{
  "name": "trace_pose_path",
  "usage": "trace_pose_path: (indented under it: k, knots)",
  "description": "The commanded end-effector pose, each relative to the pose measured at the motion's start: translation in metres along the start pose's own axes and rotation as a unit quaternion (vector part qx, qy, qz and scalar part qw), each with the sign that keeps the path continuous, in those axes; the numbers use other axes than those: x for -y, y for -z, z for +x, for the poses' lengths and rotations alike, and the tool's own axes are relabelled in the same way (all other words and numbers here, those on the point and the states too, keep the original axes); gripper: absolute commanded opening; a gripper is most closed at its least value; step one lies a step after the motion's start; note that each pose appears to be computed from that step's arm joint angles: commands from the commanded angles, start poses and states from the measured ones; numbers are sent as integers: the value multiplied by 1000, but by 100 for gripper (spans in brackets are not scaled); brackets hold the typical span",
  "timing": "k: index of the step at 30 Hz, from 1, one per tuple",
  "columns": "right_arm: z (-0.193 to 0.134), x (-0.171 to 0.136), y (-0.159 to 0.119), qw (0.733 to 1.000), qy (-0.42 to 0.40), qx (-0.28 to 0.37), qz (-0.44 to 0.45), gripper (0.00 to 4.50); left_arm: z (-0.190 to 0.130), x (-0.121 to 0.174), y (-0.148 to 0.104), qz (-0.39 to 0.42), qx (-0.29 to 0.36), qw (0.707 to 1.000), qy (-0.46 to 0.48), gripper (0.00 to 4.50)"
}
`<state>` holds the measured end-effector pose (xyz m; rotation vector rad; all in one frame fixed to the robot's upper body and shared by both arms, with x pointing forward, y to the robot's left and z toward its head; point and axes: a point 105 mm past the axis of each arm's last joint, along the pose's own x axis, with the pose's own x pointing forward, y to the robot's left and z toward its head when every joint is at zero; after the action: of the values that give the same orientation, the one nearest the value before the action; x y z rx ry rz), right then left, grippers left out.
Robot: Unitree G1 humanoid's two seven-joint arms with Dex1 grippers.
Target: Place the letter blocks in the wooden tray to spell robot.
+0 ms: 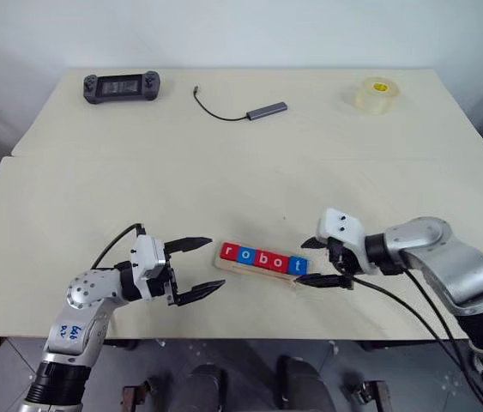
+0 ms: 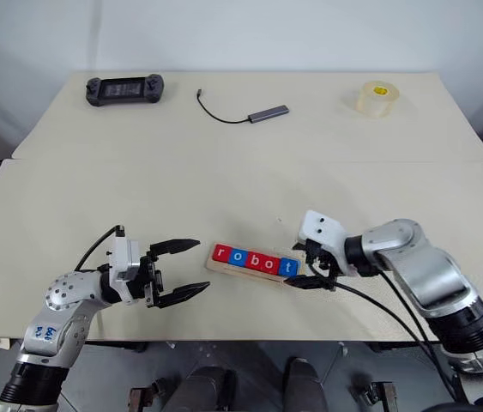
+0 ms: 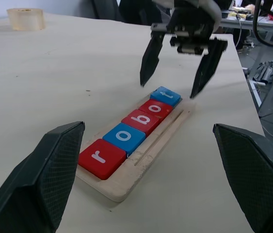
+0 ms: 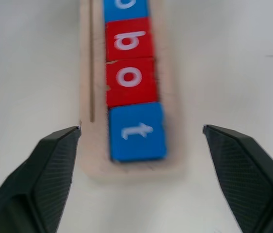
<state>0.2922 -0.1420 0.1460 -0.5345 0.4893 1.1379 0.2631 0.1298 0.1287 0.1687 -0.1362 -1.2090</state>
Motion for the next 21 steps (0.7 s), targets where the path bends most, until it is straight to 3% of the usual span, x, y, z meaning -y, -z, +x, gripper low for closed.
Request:
trace_pose_path:
  k: [1,2,5,14,21]
  knots:
    - [-20,-1,-6,1000,11,26,-7,414,0,-3,-8,20,11,1000,-3,450]
    - [-21,-3,-4,999,7,31,-9,414,0,-3,-8,20,10,1000,-3,450]
    - [-21,-7,-2,999,6,45,-7,323,0,-4,-8,21,10,1000,-2,450]
    - [1,16,3,996,66,51,-31,4,1,-6,-9,23,8,1000,5,450]
    - [20,9,0,997,41,49,-45,1,-2,-5,-10,24,4,1000,0,450]
